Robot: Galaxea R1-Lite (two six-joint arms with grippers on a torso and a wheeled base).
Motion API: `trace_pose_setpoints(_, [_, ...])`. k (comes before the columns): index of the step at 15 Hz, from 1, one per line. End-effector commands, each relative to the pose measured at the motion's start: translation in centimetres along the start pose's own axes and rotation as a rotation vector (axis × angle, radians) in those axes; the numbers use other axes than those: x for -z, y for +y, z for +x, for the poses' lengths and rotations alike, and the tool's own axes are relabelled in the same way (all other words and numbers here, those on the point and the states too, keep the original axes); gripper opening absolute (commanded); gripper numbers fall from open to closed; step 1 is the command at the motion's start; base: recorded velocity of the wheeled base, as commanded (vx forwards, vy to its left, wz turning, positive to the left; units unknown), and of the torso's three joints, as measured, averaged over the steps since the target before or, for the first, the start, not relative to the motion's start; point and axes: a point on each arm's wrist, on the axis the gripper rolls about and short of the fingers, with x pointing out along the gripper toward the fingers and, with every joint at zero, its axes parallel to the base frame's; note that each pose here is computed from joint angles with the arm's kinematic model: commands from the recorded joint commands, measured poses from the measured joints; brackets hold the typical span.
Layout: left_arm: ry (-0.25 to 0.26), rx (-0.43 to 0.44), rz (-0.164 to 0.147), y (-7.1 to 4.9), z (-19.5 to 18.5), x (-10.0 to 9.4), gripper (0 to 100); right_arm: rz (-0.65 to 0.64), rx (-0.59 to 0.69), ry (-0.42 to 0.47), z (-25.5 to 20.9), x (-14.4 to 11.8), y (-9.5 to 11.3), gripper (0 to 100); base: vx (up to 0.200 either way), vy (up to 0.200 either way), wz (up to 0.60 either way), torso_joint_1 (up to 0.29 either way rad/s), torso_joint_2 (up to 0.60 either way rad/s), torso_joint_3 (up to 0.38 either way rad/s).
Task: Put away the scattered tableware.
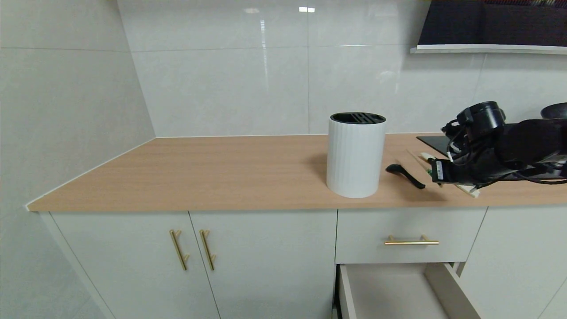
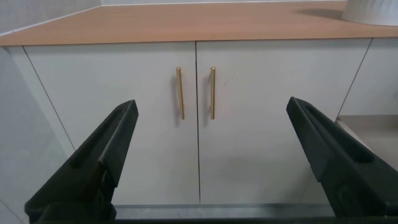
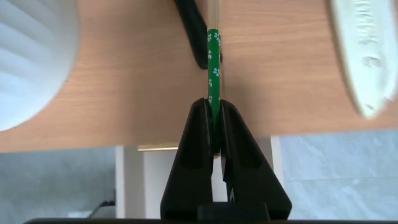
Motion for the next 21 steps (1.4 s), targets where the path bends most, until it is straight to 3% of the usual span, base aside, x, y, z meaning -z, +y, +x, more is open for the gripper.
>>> trace_pose_setpoints(1, [0.000, 0.000, 0.000, 0.0, 0.0, 0.0, 100, 0.023, -0.023, -0.075, -6.2, 0.8, -0.8, 0, 0.000, 0.000, 0.00, 0.000, 0.00, 0.000])
trace_pose_setpoints(3, [0.000, 0.000, 0.000, 0.0, 0.0, 0.0, 100, 0.027, -0.048, -0.117, -10.1, 1.8, -1.2, 0, 0.000, 0.000, 0.00, 0.000, 0.00, 0.000])
trace_pose_setpoints(7, [0.000, 0.000, 0.000, 0.0, 0.0, 0.0, 100, 0.003, -0.154, -0.030, -15.4, 5.7, -1.8, 0, 0.000, 0.000, 0.00, 0.000, 0.00, 0.000])
trace_pose_setpoints(9, [0.000, 0.000, 0.000, 0.0, 0.0, 0.0, 100, -0.013, -0.280, -0.025, -18.6, 8.0, -2.1, 0, 0.000, 0.000, 0.00, 0.000, 0.00, 0.000])
trace_pose_setpoints(21, [0.000, 0.000, 0.000, 0.0, 0.0, 0.0, 100, -0.220, -0.310, 0.011, -18.9, 11.5, -2.1, 0, 0.000, 0.000, 0.00, -0.002, 0.01, 0.004])
